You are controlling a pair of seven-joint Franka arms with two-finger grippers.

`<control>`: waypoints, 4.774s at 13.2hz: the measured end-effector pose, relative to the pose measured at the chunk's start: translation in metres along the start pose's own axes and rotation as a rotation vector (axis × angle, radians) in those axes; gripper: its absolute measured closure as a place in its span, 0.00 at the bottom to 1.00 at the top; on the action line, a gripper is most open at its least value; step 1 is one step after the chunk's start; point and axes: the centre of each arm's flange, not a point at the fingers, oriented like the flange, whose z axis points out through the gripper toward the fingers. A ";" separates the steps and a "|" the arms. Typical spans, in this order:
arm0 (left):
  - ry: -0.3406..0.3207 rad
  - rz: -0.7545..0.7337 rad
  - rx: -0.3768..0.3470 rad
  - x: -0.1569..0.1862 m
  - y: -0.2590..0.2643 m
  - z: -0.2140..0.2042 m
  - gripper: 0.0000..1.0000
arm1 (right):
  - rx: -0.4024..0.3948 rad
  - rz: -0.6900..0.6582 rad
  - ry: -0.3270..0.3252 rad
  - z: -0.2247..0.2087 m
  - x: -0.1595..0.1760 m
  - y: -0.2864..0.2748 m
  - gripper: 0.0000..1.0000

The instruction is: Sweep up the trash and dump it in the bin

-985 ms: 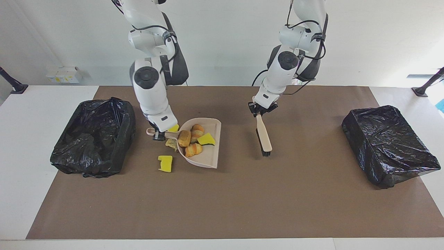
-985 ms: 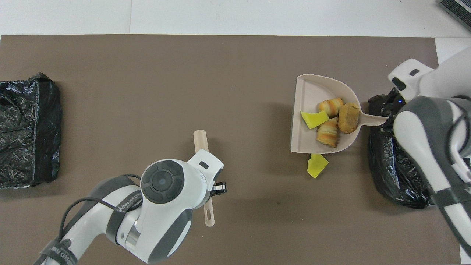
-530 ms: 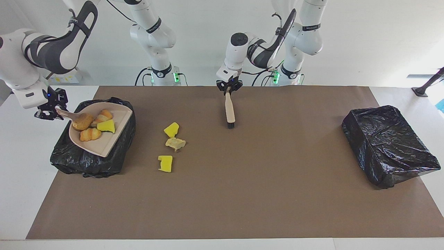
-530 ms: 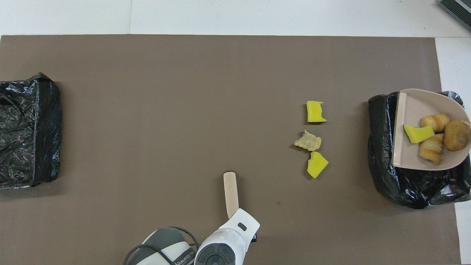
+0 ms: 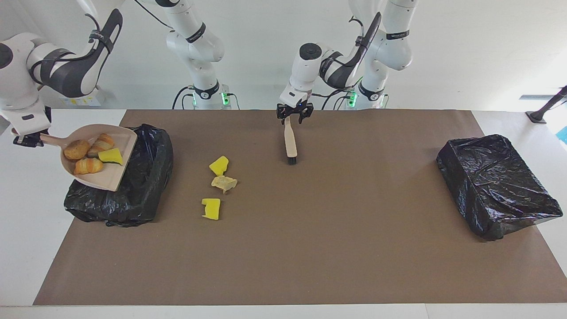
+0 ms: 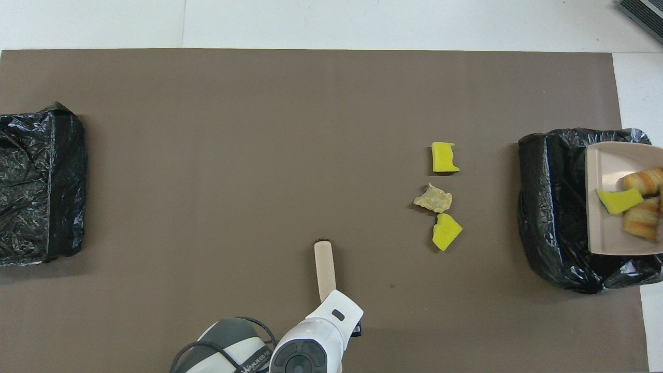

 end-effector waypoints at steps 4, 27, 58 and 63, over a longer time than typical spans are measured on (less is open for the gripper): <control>0.026 -0.035 -0.026 0.084 -0.027 -0.049 0.00 | -0.014 -0.032 -0.083 0.000 -0.004 0.003 0.68; -0.006 0.353 0.102 0.290 -0.277 -0.306 0.00 | -0.015 -0.124 -0.201 -0.023 0.000 -0.029 0.68; 0.076 0.283 0.163 0.295 -0.293 -0.332 0.00 | 0.163 0.998 0.334 -0.193 0.378 -0.033 0.68; 0.072 0.286 0.164 0.295 -0.293 -0.330 0.00 | 0.290 1.299 0.382 -0.187 0.542 0.004 0.68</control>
